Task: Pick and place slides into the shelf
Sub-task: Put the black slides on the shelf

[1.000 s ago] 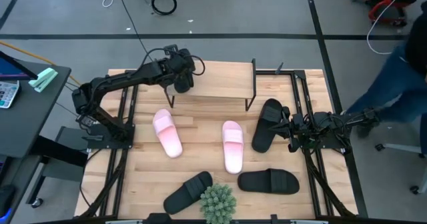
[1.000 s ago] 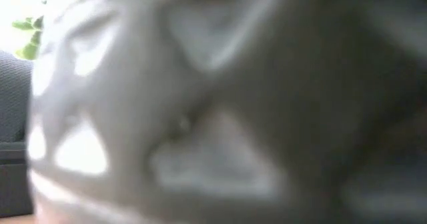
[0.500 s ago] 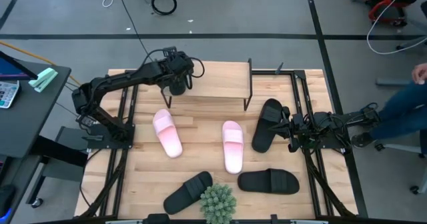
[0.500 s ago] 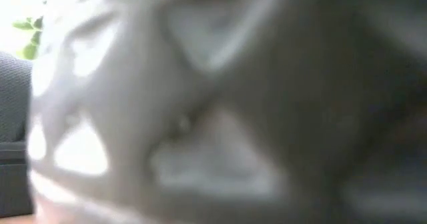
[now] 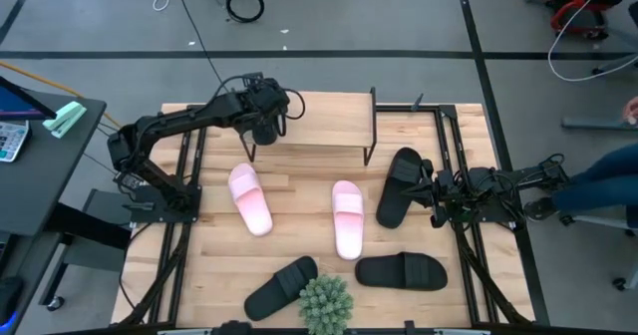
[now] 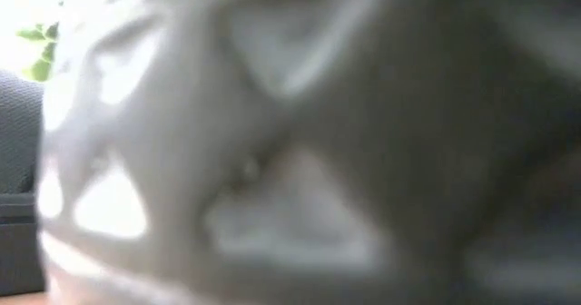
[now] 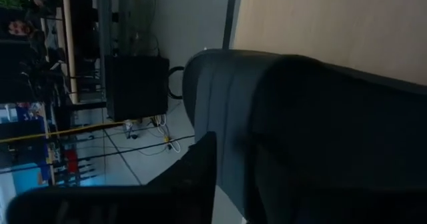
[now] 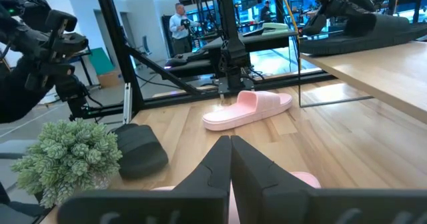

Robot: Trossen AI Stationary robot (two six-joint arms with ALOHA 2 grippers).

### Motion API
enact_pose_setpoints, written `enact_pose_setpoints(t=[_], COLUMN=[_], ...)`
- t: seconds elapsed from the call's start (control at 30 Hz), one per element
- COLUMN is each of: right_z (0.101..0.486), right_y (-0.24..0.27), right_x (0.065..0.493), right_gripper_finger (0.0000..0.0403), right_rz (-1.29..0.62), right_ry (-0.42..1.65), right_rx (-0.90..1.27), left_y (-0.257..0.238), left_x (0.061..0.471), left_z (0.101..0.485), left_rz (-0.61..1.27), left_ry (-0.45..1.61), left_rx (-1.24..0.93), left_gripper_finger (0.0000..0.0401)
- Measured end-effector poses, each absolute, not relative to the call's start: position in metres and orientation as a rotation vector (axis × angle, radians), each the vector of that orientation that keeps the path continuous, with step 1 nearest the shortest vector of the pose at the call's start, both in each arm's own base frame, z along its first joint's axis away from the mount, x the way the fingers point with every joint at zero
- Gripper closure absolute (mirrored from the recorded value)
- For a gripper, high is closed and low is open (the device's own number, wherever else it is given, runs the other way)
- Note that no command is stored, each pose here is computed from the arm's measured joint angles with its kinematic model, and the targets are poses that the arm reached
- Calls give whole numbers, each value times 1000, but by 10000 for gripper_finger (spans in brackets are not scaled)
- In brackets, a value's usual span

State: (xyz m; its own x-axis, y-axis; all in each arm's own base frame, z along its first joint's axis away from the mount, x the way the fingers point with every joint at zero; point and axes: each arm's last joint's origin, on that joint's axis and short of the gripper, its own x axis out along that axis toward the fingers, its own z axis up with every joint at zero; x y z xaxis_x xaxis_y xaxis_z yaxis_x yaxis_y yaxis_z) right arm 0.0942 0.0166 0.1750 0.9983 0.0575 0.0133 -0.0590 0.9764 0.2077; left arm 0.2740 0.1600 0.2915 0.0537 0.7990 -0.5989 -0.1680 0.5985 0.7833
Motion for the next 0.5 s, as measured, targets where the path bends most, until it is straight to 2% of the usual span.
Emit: enact_pose_setpoints(t=[0.27, 0.5], right_z=[175, 175], right_y=[17, 17], right_x=[94, 94], right_gripper_finger=[389, 389], right_rz=[58, 59], right_ry=[-7, -7], right_rx=[210, 210], left_y=[140, 109], left_x=[273, 283], left_z=[286, 290], left_rz=[788, 734], left_ry=[1366, 1334], left_rx=[541, 549], left_gripper_finger=[268, 265])
